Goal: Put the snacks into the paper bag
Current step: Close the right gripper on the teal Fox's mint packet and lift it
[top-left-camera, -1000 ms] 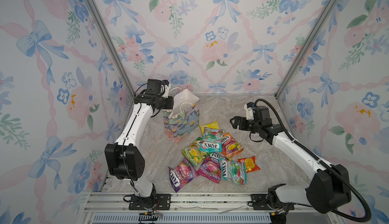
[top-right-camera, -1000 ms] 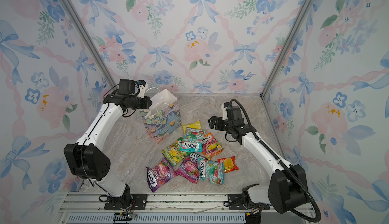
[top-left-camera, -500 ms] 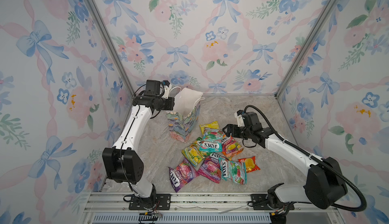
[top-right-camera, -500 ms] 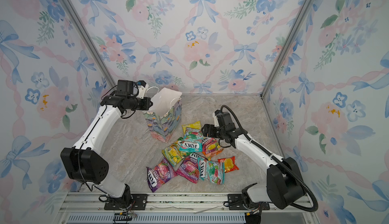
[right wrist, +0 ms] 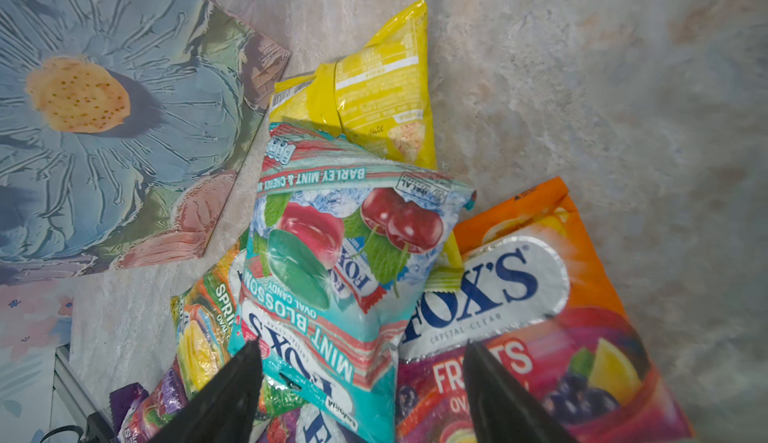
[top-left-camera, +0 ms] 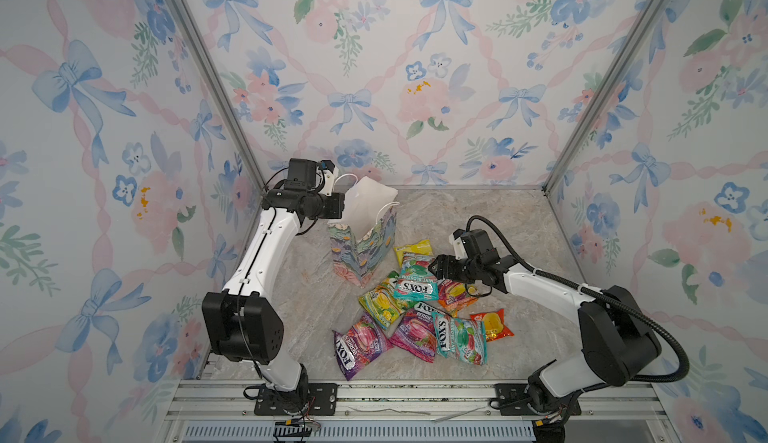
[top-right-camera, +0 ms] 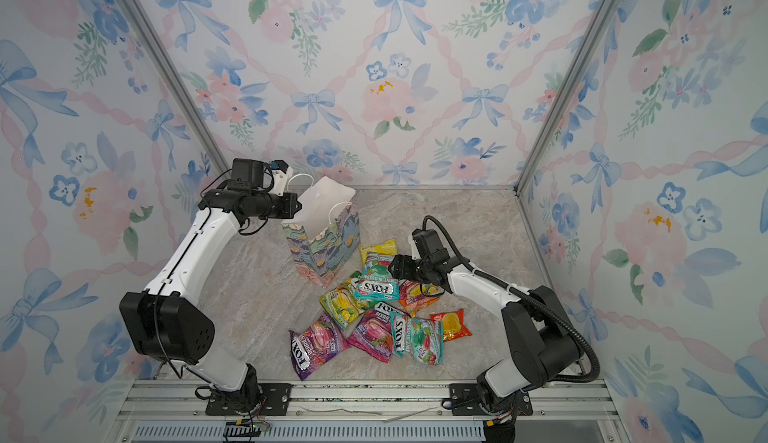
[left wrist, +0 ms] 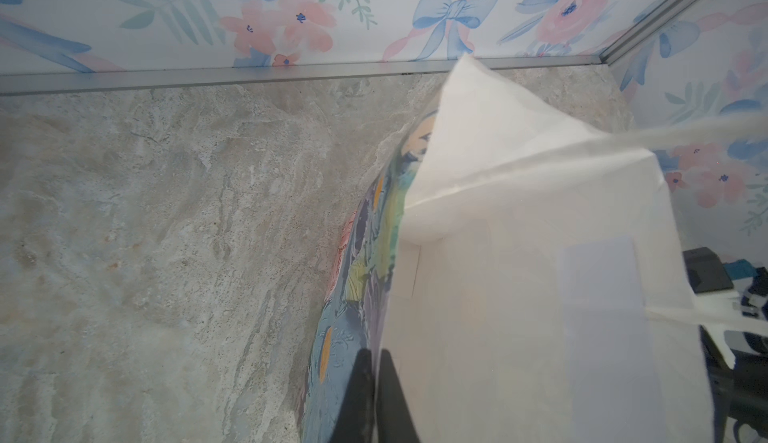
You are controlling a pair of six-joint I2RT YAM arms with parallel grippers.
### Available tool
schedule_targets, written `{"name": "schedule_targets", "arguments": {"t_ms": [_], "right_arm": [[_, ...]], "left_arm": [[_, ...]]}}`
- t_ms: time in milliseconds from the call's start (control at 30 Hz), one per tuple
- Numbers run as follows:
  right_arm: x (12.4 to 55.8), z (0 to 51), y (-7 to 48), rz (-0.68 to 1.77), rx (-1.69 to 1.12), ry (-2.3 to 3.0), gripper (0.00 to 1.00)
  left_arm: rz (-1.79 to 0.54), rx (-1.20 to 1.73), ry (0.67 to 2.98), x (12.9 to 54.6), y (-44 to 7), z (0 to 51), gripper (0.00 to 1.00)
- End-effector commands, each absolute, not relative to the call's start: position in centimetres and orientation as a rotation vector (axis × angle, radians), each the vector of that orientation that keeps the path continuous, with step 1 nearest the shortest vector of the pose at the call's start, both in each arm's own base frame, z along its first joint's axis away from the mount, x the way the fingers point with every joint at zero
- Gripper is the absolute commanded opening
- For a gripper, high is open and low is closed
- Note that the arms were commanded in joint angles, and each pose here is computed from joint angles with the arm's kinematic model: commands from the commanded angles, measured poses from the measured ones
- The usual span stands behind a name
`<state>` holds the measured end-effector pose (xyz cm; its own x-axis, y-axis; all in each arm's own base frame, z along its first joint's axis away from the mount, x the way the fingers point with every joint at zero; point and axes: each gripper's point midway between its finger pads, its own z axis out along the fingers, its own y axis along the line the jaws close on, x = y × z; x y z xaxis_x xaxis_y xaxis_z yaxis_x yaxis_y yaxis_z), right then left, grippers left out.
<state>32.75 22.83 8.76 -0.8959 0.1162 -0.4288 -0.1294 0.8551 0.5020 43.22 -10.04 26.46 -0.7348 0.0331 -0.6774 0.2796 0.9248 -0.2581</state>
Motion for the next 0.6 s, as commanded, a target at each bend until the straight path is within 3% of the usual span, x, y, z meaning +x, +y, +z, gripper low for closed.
{"name": "schedule_targets", "arguments": {"t_ms": [0, 333, 567], "right_arm": [[32.2, 7.4, 23.6, 0.765, -0.008, 2.602, 0.76], [32.3, 5.5, 25.8, 0.800, -0.048, 2.637, 0.62], [32.6, 5.5, 26.4, 0.835, -0.025, 2.625, 0.33]], "left_arm": [[-0.476, 0.234, 2.344, 42.8, -10.4, 27.5, 0.00], [-0.441, 0.285, 2.266, 41.9, -11.6, 30.5, 0.00], [-0.371, 0.341, 2.244, 41.1, -13.2, 31.2, 0.00]]}}
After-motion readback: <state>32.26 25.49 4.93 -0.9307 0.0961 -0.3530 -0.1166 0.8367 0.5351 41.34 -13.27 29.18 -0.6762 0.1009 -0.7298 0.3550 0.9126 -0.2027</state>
